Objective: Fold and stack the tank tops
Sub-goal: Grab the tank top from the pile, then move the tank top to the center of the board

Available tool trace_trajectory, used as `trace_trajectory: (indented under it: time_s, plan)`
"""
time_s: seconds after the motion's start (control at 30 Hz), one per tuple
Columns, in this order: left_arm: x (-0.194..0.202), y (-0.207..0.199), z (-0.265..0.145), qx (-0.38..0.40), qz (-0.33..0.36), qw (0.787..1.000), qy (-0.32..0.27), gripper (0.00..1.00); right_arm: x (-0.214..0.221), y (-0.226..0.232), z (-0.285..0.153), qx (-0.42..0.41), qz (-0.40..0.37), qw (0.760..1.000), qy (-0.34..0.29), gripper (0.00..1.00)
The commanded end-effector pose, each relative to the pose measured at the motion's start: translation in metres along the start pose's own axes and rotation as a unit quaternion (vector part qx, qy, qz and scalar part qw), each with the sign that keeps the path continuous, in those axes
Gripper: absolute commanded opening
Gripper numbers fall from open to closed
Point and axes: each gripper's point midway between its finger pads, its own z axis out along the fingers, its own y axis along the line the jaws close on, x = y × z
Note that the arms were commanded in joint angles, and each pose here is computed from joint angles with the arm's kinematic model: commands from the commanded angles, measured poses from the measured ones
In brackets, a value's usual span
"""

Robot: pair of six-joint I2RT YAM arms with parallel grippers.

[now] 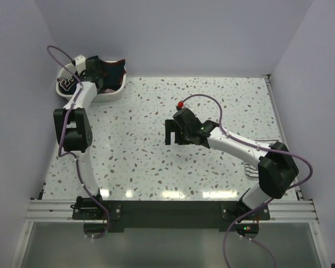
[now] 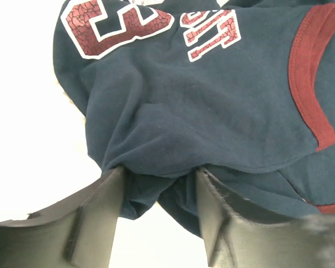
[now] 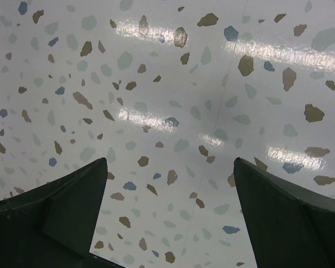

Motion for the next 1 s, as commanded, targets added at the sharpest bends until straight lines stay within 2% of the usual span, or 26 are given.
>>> trace_trajectory:
  time_s: [0.0, 0.03, 0.07, 0.23, 0.27, 0.37, 0.47, 0.5, 0.57, 0.6, 0.67, 0.77, 0.8, 0.87, 0.97]
  plan:
    - [-0.03, 0.007, 0.004, -0.015, -0.01, 0.999, -0.037, 0.56, -0.004, 0.008, 0.001, -0.012, 0.004, 1.0, -0.007, 0.98]
    - [-0.03, 0.007, 0.006, -0.015, -0.011, 0.999, -0.038, 0.52, -0.003, 0.007, 0.002, -0.01, 0.004, 1.0, -0.006, 0.98]
    - [-0.028, 0.006, 0.008, -0.012, -0.01, 0.999, -0.035, 0.45, -0.003, 0.007, 0.002, -0.01, 0.004, 1.0, -0.006, 0.98]
    - [-0.028, -0.004, 0.014, -0.001, -0.005, 0.999, -0.032, 0.29, -0.004, 0.009, 0.002, -0.01, 0.002, 1.0, -0.006, 0.98]
    - [-0.03, -0.007, 0.015, 0.007, -0.005, 0.999, -0.032, 0.18, -0.005, 0.008, 0.002, -0.009, 0.002, 1.0, -0.005, 0.98]
    - [-0.05, -0.019, 0.005, 0.038, -0.013, 0.998, -0.042, 0.0, -0.009, 0.01, 0.001, -0.009, 0.0, 1.0, -0.01, 0.98]
    - [-0.096, -0.033, -0.024, 0.084, -0.041, 0.993, -0.077, 0.0, -0.016, 0.009, 0.001, 0.001, -0.006, 1.0, -0.016, 0.98]
    - [-0.125, -0.039, -0.048, 0.106, -0.056, 0.987, -0.104, 0.0, -0.021, 0.012, -0.001, 0.001, -0.01, 1.0, -0.021, 0.98]
    - [-0.152, -0.05, -0.078, 0.136, -0.059, 0.98, -0.131, 0.0, -0.027, 0.011, 0.001, 0.011, -0.017, 0.999, -0.027, 0.98]
    - [-0.181, -0.053, -0.108, 0.156, -0.07, 0.972, -0.162, 0.0, -0.033, 0.014, -0.002, 0.011, -0.017, 0.999, -0.033, 0.98]
    - [-0.21, -0.076, -0.172, 0.208, -0.068, 0.955, -0.202, 0.0, -0.045, 0.011, -0.004, 0.027, -0.023, 0.998, -0.049, 0.98]
    - [-0.236, -0.086, -0.238, 0.254, -0.069, 0.933, -0.245, 0.0, -0.073, 0.01, -0.023, 0.048, -0.021, 0.995, -0.088, 0.98]
    - [-0.25, -0.087, -0.282, 0.284, -0.081, 0.917, -0.268, 0.0, -0.084, 0.012, -0.033, 0.049, -0.018, 0.993, -0.101, 0.98]
    - [-0.268, -0.073, -0.337, 0.317, -0.099, 0.895, -0.297, 0.0, -0.1, 0.012, -0.051, 0.051, -0.012, 0.99, -0.128, 0.98]
    - [-0.263, -0.073, -0.409, 0.377, -0.106, 0.866, -0.31, 0.0, -0.122, 0.008, -0.085, 0.059, 0.001, 0.984, -0.17, 0.98]
